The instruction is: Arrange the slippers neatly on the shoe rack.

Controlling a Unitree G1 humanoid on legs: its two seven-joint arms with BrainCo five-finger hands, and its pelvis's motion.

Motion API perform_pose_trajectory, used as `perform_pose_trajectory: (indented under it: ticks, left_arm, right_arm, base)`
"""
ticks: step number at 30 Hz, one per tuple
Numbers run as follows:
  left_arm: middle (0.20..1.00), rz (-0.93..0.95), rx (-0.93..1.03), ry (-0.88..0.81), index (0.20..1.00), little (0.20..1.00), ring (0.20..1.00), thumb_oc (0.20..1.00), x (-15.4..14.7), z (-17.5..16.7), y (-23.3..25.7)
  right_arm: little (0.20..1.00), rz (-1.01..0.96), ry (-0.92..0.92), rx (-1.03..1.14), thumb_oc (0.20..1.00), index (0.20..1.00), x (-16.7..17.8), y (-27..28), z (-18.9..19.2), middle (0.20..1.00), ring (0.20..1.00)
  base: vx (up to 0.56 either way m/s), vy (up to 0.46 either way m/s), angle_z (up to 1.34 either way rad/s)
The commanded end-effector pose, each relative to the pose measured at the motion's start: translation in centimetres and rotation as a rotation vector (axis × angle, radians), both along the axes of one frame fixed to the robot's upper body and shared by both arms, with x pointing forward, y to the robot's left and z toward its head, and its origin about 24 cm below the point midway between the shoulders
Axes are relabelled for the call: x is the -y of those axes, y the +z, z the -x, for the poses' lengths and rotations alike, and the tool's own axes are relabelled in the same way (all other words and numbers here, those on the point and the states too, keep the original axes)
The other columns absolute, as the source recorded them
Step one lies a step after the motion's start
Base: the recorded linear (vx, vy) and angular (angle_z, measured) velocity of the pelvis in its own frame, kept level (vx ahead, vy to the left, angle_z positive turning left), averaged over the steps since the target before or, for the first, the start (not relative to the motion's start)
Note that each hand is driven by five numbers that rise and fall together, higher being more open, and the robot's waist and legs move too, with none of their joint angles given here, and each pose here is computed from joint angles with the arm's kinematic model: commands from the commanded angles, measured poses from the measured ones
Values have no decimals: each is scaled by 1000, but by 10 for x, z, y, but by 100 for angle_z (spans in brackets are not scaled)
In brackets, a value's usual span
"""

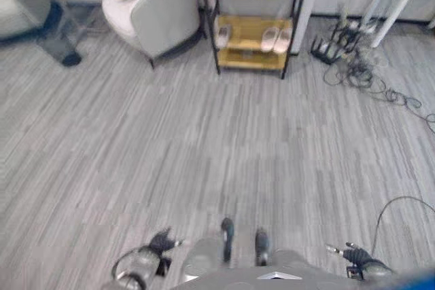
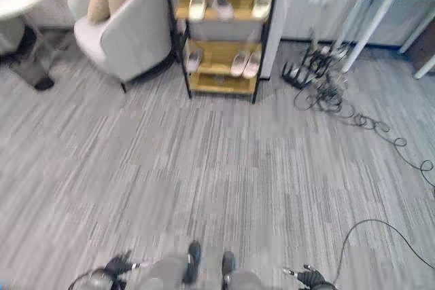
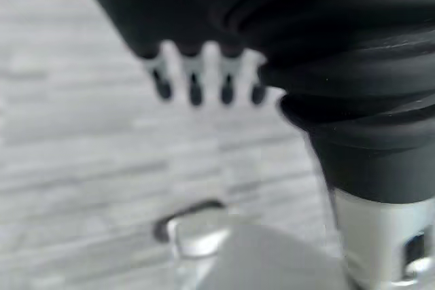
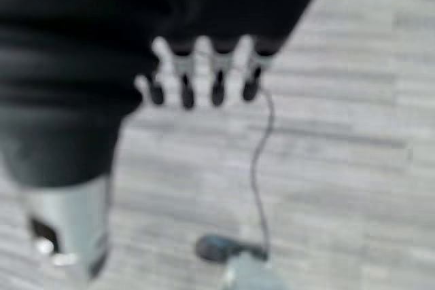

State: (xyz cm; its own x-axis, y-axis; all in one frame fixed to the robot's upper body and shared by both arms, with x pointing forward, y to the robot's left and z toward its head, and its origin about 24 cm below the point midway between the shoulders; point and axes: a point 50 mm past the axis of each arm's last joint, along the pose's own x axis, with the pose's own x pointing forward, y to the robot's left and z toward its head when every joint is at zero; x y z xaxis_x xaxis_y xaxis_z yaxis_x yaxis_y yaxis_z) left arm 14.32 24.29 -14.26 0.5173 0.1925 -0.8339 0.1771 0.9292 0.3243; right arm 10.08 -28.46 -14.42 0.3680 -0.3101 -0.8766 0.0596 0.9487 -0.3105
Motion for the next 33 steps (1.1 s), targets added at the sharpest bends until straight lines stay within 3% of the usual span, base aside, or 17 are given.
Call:
perform_pose_trajectory:
  ticks: [1,5,7,10,16,22,28,33]
  left_arm:
    - [1000,-1,-18,-98,1000,1000,1000,1000,11,15,-5]
    - [1000,-35,-154,-65,1000,1000,1000,1000,-1,49,-15]
    - [1000,-57,-163,-55,1000,1000,1000,1000,-9,49,-13]
    - [1000,-69,-138,-64,1000,1000,1000,1000,-12,41,-10]
    - [1000,-36,72,-50,1000,1000,1000,1000,-12,-10,11]
    - [1000,-48,93,-110,1000,1000,1000,1000,-5,-21,14]
    - [1000,-15,2,-187,1000,1000,1000,1000,14,3,-1]
    - [1000,-31,31,-185,1000,1000,1000,1000,9,1,3]
  right_arm:
    - [1000,41,78,-45,1000,1000,4,-1,16,1000,1000]
    - [1000,10,160,-54,1000,1000,-8,-4,14,1000,1000]
    - [1000,5,165,-44,1000,1000,-9,-4,9,1000,1000]
    - [1000,14,197,-29,1000,1000,-8,-1,-2,1000,1000]
    - [1000,22,224,-18,1000,1000,-9,1,-4,1000,1000]
    - [1000,30,215,-37,1000,1000,-6,0,1,1000,1000]
    - [1000,53,161,-88,1000,1000,3,-2,20,1000,1000]
    - [1000,89,181,6,1000,1000,8,8,-6,1000,1000]
  base:
    - [613,247,22]
    - [390,210,-8]
    - [433,374,-27]
    - [286,307,-49]
    - [388,147,7]
    - [422,-76,-11]
    - [588,-217,17]
    - [451,-345,-43]
